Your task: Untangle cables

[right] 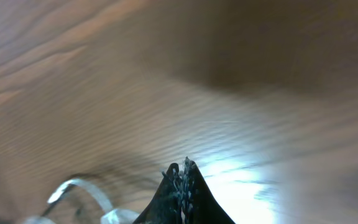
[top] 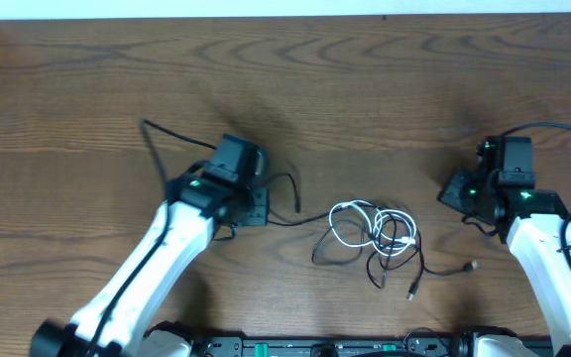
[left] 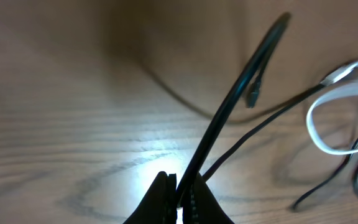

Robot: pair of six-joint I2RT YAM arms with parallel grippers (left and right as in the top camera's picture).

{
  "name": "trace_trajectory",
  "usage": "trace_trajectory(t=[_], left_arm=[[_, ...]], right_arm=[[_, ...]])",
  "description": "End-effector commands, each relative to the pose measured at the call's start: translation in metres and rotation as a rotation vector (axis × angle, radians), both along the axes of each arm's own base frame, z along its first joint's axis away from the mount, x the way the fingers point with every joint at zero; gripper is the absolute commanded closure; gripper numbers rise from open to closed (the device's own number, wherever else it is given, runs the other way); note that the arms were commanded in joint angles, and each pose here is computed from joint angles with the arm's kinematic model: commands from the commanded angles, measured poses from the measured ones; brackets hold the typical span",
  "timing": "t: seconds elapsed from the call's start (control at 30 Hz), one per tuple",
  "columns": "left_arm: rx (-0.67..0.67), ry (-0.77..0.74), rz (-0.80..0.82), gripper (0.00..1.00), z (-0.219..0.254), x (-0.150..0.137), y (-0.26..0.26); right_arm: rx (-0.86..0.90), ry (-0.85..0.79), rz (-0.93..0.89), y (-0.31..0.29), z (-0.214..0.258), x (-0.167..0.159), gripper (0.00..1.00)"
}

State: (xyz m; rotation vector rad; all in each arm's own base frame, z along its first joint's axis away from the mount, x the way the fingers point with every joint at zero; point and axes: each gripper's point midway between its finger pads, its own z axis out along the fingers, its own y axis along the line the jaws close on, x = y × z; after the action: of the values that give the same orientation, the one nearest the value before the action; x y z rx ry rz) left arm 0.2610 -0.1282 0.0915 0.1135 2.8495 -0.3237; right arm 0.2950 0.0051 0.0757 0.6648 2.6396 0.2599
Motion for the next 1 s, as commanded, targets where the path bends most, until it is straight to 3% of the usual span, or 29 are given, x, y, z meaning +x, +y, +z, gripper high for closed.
trace_trajectory(t=[0.0, 0.17, 0.3, 0.33, 0.37, 0.43, 0.5, 0.63, 0.97], left_arm=[[-0.021, -0.147, 0.058, 0.92, 0.038, 0.018, 0.017], [-0.124, -0.256, 0.173, 0.93, 0.074, 0.028, 0.031], [-0.219, -0.316, 0.204, 0.92, 0.096, 0.033, 0.029], [-0.227, -0.322, 0.214, 0.86, 0.097, 0.035, 0.029], [-0.233, -0.327, 0.220, 0.71, 0.099, 0.036, 0.029], [-0.241, -0.318, 0.231, 0.27, 0.098, 0.036, 0.028], [-0.287, -0.281, 0.200, 0.11, 0.094, 0.032, 0.018], [-0.389, -0.163, 0.104, 0.08, 0.082, 0.018, -0.009], [-0.462, 0.062, -0.276, 0.11, 0.041, -0.031, -0.102]], right_arm=[[-0.097, 0.013, -0.041, -0.024, -0.001, -0.004, 0.99], [-0.026, 0.022, -0.010, -0.012, -0.002, -0.006, 0.99], [0.111, -0.001, 0.141, 0.020, 0.003, -0.007, 0.98], [0.132, -0.003, 0.165, 0.025, 0.004, -0.008, 0.97], [0.155, -0.002, 0.189, 0.030, 0.005, -0.010, 0.97], [0.171, 0.014, 0.198, 0.033, 0.004, -0.014, 0.95], [0.181, 0.032, 0.199, 0.035, 0.003, -0.019, 0.87], [0.215, 0.058, 0.247, 0.043, 0.002, -0.028, 0.79], [0.237, 0.089, 0.275, 0.049, 0.001, -0.037, 0.71]])
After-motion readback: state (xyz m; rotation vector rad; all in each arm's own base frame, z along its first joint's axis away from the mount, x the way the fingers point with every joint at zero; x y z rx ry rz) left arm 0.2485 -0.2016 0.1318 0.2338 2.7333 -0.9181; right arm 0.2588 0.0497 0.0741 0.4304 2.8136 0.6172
